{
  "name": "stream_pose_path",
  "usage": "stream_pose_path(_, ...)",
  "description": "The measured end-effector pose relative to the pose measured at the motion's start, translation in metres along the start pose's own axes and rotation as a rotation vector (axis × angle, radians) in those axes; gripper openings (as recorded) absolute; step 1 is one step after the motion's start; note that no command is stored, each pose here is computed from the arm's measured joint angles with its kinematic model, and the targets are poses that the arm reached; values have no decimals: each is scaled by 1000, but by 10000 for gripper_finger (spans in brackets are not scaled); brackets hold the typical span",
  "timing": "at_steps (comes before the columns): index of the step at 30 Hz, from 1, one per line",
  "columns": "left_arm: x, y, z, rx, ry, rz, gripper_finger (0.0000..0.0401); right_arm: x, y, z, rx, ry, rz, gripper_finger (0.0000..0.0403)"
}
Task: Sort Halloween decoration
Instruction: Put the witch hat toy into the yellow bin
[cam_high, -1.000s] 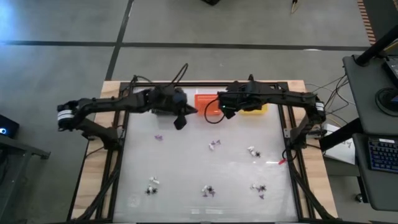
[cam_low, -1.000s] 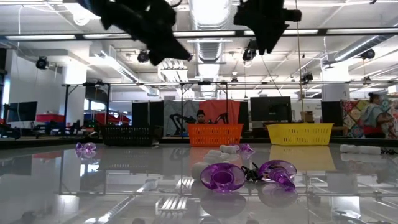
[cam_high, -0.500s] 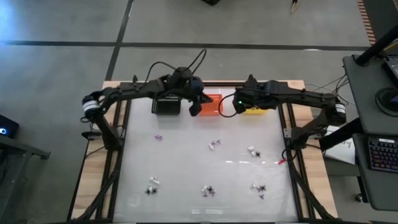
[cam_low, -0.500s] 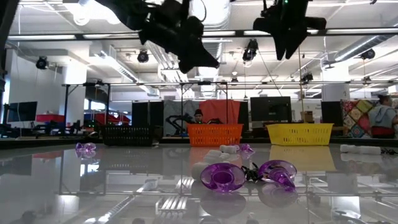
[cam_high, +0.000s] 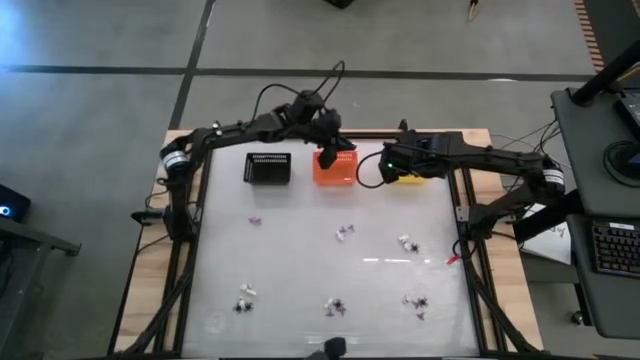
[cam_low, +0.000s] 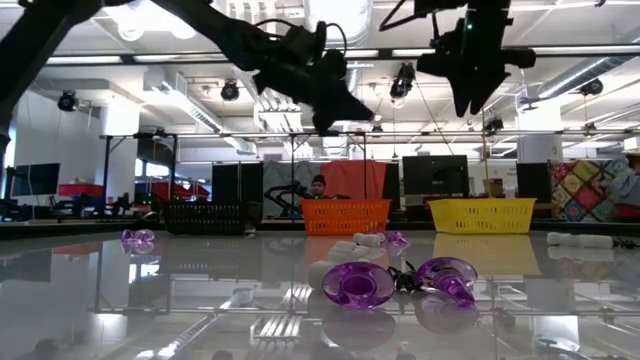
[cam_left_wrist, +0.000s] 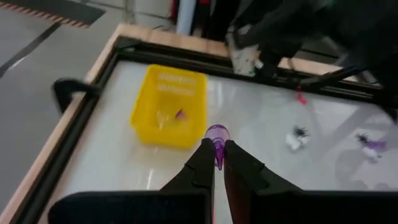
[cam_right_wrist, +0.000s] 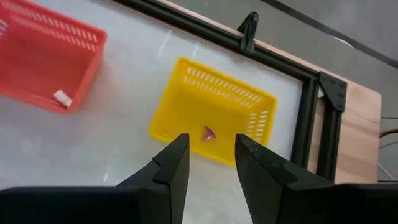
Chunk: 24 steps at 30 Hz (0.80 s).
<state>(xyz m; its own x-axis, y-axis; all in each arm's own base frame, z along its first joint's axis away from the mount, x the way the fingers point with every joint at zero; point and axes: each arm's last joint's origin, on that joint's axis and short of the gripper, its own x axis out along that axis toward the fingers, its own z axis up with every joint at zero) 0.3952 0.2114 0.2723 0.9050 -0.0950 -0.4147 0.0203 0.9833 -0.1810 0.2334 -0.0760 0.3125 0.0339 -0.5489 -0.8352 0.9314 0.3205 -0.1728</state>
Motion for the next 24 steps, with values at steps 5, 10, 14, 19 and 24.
stream_pose_path(5, 16, 12, 9, 13, -22, -1, 0, 9, 0, 1, -17, -2, 0, 121)
stream_pose_path(10, 30, 25, 12, 8, -30, -41, 0, 12, -6, 5, -10, 0, -17, 121)
stream_pose_path(14, 40, 34, 9, -1, -24, -42, 0, 11, -11, 7, 13, -4, -18, 121)
stream_pose_path(19, 52, 42, 6, 9, -32, -91, 0, 9, -15, 8, 24, -11, -13, 121)
stream_pose_path(24, 73, 53, 2, -2, -32, -140, 0, 8, -15, 8, 25, -12, -12, 121)
